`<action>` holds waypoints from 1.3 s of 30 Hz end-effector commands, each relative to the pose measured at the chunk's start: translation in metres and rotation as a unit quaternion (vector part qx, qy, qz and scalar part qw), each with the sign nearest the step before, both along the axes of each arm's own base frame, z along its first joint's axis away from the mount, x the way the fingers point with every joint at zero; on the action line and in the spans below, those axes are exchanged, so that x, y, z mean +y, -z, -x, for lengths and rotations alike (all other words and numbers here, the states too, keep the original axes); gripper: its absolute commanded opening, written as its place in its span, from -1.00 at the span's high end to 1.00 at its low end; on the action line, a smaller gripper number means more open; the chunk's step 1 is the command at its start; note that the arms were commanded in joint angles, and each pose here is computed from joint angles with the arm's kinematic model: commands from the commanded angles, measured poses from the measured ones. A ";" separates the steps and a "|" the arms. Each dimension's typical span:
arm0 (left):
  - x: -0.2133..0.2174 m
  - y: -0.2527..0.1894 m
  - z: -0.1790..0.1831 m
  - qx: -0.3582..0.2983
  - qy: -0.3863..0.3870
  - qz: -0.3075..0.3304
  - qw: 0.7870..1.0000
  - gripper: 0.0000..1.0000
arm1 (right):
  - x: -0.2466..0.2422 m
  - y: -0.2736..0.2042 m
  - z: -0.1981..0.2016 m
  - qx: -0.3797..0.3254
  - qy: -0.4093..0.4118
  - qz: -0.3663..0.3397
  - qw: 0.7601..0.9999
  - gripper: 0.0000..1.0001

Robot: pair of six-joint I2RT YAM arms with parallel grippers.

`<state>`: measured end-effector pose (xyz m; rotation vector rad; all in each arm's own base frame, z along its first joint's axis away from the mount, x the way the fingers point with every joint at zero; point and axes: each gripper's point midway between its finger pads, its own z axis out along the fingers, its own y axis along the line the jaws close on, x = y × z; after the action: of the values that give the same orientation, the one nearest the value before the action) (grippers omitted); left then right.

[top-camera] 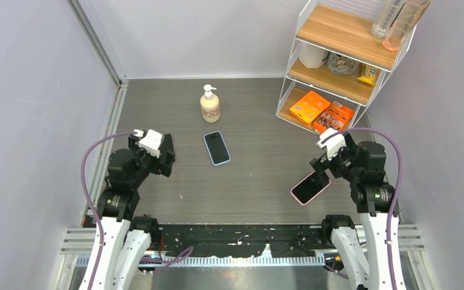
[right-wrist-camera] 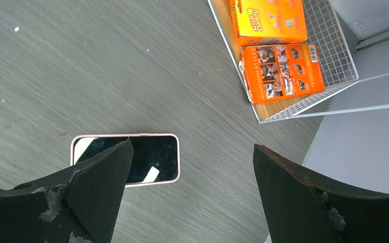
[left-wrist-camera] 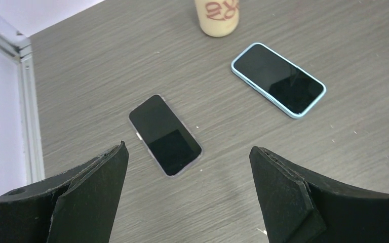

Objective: Take the phone out of the phone case
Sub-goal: Pick up the phone at the center of the board.

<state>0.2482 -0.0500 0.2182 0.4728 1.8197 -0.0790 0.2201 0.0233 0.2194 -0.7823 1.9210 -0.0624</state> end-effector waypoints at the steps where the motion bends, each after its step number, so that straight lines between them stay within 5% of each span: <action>1: -0.016 -0.011 0.009 -0.005 0.057 -0.002 0.998 -0.98 | 0.001 0.017 0.012 0.020 -0.065 0.064 0.996 -0.91; 10: -0.017 0.006 0.006 0.014 0.071 -0.019 0.997 -0.98 | -0.004 0.108 0.037 0.132 -0.230 0.189 0.945 -0.91; 22: -0.022 0.012 -0.011 0.023 0.077 -0.010 0.997 -0.98 | 0.000 0.149 0.045 0.142 -0.407 0.275 0.860 -0.91; 39: -0.025 0.006 -0.018 0.016 0.092 -0.020 0.995 -0.98 | 0.037 0.163 0.039 0.166 -0.486 0.276 0.812 -0.91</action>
<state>0.2583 -0.0709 0.1864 0.6442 1.8995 -0.1823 0.1733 0.0524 0.0509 -2.2083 1.5894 0.1719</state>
